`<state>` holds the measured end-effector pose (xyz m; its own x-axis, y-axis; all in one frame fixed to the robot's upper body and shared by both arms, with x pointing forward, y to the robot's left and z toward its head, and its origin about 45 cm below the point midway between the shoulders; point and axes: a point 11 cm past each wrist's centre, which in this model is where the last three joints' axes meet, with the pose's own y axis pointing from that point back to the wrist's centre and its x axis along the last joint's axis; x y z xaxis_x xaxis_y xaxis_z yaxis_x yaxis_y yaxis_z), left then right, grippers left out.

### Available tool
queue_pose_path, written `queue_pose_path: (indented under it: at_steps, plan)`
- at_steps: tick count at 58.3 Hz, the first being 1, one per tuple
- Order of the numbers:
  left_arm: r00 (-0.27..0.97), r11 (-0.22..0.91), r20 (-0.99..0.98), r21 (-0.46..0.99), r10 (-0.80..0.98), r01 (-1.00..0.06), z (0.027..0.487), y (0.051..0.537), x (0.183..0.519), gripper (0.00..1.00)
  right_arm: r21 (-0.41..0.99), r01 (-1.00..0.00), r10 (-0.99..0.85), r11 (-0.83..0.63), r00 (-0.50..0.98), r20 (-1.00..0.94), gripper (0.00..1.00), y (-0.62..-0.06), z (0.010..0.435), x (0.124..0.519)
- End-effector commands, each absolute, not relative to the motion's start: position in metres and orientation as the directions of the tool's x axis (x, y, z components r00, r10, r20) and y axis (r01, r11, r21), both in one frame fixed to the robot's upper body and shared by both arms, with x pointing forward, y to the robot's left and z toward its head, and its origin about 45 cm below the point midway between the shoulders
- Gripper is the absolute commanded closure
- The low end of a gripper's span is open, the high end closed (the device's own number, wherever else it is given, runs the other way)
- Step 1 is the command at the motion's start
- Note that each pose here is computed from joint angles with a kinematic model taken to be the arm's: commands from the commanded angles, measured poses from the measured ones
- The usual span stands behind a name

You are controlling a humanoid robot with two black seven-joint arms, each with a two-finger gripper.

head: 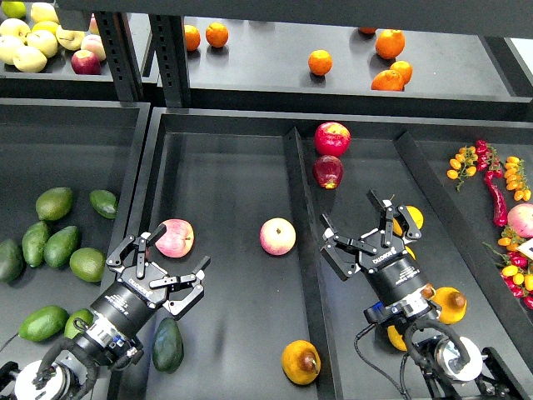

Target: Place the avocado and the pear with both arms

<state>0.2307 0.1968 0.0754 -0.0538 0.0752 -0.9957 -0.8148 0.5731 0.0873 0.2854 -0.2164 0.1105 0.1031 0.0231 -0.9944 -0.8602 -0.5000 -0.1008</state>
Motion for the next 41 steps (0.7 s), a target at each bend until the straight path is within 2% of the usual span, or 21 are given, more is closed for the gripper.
queue_pose_path:
  at_steps: [1,7,13,28,29,41]
  plan:
    - [-0.029,0.600,-0.993,0.092,0.113,-0.795,0.078,0.194,0.234,0.00,-0.102,-0.863,0.023,-0.495,0.104,-0.994,0.01,-0.218,0.111,0.286]
    - [0.008,0.652,-0.985,0.109,0.174,-0.750,0.079,0.187,0.235,0.00,-0.106,-0.862,0.024,-0.496,0.109,-0.994,0.01,-0.218,0.112,0.287]
    - [0.096,0.736,-0.960,0.135,0.263,-0.664,0.085,0.170,0.241,0.00,-0.108,-0.861,0.023,-0.497,0.112,-0.993,0.01,-0.217,0.113,0.287]
    - [0.355,0.801,-0.763,0.338,0.541,-0.494,0.108,0.214,0.269,0.00,-0.109,-0.889,0.012,-0.445,0.116,-0.993,0.01,-0.236,0.119,0.299]
    - [0.426,0.807,-0.700,0.392,0.573,-0.441,0.117,0.220,0.276,0.00,-0.101,-0.900,0.010,-0.424,0.107,-0.994,0.01,-0.243,0.123,0.305]
    - [0.637,0.747,-0.448,0.575,0.628,-0.333,0.152,0.242,0.311,0.00,-0.086,-0.918,0.009,-0.386,0.089,-0.996,0.01,-0.256,0.126,0.314]
